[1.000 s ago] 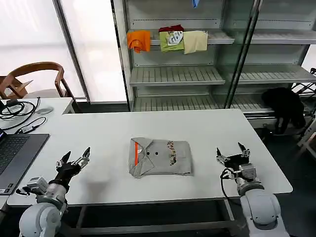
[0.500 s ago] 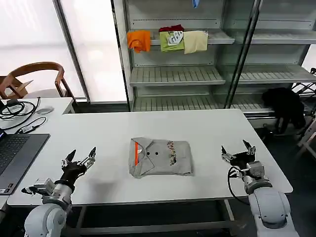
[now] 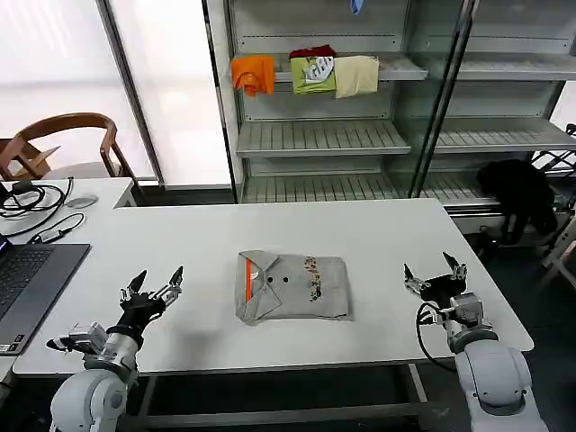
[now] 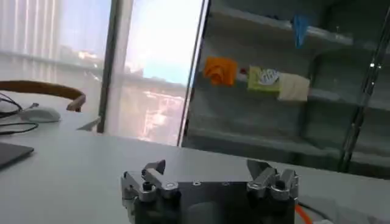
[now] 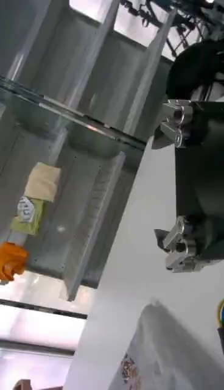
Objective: Fold and organize the clothes.
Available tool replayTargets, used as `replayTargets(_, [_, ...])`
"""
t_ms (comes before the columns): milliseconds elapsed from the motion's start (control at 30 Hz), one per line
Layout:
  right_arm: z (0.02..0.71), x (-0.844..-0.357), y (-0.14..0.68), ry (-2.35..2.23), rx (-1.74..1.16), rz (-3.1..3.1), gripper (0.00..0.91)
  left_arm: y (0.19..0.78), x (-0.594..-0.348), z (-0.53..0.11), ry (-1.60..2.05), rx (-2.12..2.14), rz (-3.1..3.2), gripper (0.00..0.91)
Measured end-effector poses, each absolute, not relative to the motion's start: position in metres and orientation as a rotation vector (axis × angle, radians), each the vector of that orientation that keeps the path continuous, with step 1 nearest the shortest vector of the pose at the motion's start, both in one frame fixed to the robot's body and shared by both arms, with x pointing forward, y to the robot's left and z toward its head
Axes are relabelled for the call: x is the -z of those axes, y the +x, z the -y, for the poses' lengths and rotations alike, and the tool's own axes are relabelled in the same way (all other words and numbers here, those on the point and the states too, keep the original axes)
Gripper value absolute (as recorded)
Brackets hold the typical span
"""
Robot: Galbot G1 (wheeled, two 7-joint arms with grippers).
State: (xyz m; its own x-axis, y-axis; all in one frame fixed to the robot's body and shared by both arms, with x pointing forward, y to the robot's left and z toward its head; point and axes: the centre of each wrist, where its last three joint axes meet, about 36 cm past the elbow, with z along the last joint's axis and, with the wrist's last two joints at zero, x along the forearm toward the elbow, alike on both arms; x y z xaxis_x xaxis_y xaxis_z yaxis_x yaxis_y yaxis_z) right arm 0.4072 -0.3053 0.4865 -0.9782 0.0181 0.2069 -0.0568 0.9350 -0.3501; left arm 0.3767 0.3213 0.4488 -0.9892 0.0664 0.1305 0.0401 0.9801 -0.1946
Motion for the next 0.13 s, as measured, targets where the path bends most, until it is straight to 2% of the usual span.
replayTargets(133, [0.3063, -0.4863, 0.4077, 0.027, -0.538, 2.883, 0.907, 0.3763, -0.4482, -0.3204, -0.087, -0.282, 2.986, 0.907])
